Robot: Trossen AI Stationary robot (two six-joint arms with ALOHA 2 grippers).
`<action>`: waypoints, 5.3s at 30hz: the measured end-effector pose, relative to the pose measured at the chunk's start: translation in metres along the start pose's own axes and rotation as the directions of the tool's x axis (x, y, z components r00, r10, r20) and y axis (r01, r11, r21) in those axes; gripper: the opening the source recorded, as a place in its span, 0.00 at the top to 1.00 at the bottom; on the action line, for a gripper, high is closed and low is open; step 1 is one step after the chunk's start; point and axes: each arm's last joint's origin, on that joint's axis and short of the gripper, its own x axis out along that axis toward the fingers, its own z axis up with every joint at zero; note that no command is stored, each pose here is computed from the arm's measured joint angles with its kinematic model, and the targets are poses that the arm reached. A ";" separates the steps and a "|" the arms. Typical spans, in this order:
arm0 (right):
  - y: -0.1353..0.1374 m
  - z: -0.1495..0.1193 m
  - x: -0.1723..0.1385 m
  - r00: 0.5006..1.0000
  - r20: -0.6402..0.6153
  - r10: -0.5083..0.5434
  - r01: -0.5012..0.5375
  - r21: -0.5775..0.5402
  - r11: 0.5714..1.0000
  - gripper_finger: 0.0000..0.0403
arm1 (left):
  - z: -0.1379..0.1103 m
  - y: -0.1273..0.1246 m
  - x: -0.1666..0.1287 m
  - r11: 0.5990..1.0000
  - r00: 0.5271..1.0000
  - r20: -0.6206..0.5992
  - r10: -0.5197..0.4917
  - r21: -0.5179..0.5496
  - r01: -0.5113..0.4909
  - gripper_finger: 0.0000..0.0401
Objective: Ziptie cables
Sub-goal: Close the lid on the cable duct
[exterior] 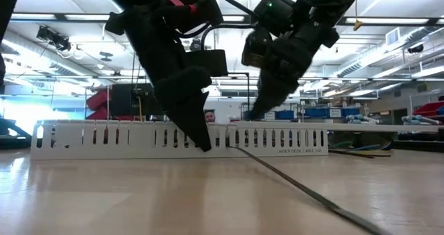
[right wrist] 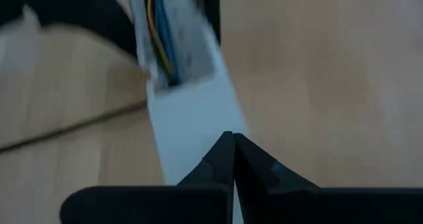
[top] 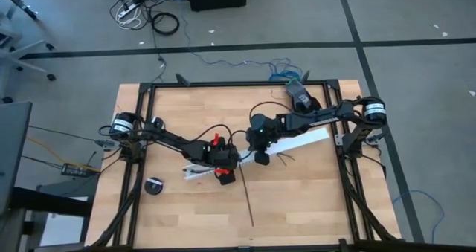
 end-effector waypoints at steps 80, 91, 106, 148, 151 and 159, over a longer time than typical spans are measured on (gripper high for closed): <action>0.009 -0.014 0.026 0.992 -0.035 0.121 -0.121 0.019 0.993 1.00 | 0.016 0.015 0.005 0.974 0.984 0.041 -0.176 -0.135 0.180 0.28; 0.009 -0.014 0.026 0.992 -0.035 0.121 -0.120 0.019 0.993 1.00 | 0.016 0.016 0.006 0.983 0.988 0.049 -0.144 -0.111 0.148 0.31; 0.009 -0.014 0.026 0.992 -0.036 0.122 -0.122 0.020 0.992 1.00 | 0.016 0.016 0.005 0.986 0.988 0.048 -0.147 -0.077 0.150 0.41; 0.010 -0.010 0.026 0.986 -0.002 0.166 -0.166 0.002 0.986 1.00 | 0.012 0.016 0.005 0.989 0.990 0.004 -0.144 -0.022 0.144 0.32; 0.011 -0.009 0.024 0.984 0.010 0.177 -0.176 -0.008 0.984 1.00 | 0.012 0.016 0.005 0.989 0.990 0.005 -0.144 -0.023 0.144 0.35; 0.017 -0.002 0.009 0.980 0.062 0.189 -0.186 -0.043 0.982 1.00 | 0.012 0.016 0.005 0.990 0.990 0.010 -0.138 -0.023 0.139 0.41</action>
